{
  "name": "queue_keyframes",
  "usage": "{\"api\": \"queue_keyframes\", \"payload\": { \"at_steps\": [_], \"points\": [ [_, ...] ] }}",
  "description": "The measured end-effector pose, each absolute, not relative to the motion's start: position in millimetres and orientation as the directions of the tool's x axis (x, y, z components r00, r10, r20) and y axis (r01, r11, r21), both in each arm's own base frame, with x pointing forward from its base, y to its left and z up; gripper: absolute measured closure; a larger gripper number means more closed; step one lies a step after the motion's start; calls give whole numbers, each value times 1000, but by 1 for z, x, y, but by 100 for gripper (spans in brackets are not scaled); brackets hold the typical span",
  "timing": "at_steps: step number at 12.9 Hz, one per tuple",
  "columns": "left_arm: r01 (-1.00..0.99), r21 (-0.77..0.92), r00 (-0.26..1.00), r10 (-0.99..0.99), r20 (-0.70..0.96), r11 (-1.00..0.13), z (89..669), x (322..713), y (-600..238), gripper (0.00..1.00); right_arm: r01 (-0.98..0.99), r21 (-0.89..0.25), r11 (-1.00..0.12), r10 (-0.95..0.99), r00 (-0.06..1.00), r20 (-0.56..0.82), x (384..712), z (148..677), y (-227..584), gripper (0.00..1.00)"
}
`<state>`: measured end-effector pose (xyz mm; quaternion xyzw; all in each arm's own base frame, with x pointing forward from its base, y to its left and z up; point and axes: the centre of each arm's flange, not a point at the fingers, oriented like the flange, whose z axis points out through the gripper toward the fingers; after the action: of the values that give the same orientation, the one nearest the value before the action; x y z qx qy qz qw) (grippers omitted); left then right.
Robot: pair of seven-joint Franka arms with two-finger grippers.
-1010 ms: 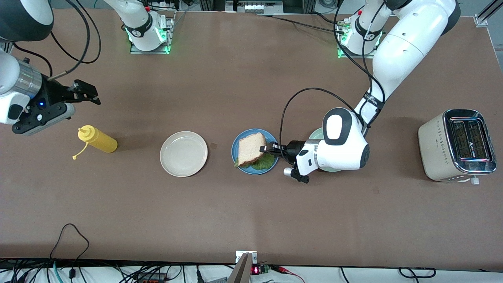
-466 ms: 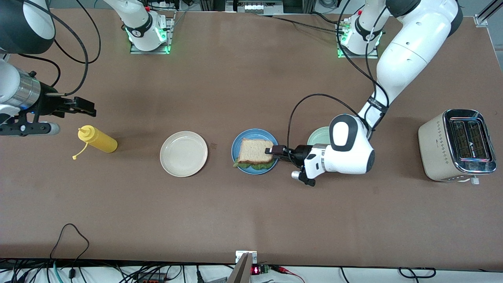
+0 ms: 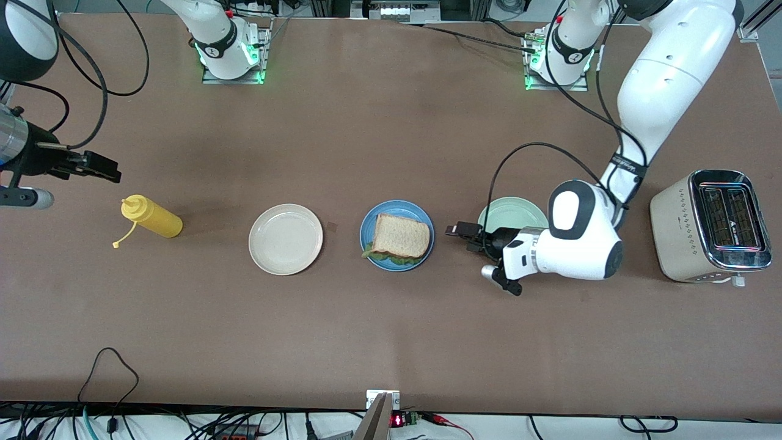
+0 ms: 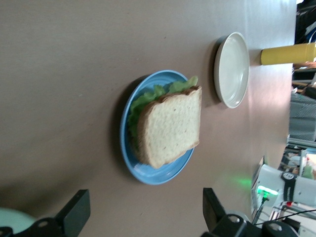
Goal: Make sandwich in blue plate with both arms
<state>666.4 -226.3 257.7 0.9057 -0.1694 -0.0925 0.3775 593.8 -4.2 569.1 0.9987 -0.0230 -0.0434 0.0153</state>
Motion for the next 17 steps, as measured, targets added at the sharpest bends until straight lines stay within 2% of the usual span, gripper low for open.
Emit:
{"api": "queue_keyframes", "payload": {
  "at_steps": [4, 9, 12, 17],
  "points": [
    [-306, 600, 888, -449, -101, -739, 295, 665, -174, 0, -54, 32, -998, -56, 997, -58, 584, 589, -9, 0],
    [-312, 340, 882, -403, -243, -887, 386, 645, -142, 0, -83, 32, -996, -85, 995, -57, 584, 589, -25, 0],
    [-328, 184, 897, -366, -246, -927, 451, 636, -125, 0, -84, 31, -996, -85, 995, -45, 585, 594, -25, 0],
    [-184, -10, 969, -180, -168, -983, 544, 605, -82, 0, -82, 31, -996, -83, 996, -44, 585, 594, -24, 0]
  ]
}}
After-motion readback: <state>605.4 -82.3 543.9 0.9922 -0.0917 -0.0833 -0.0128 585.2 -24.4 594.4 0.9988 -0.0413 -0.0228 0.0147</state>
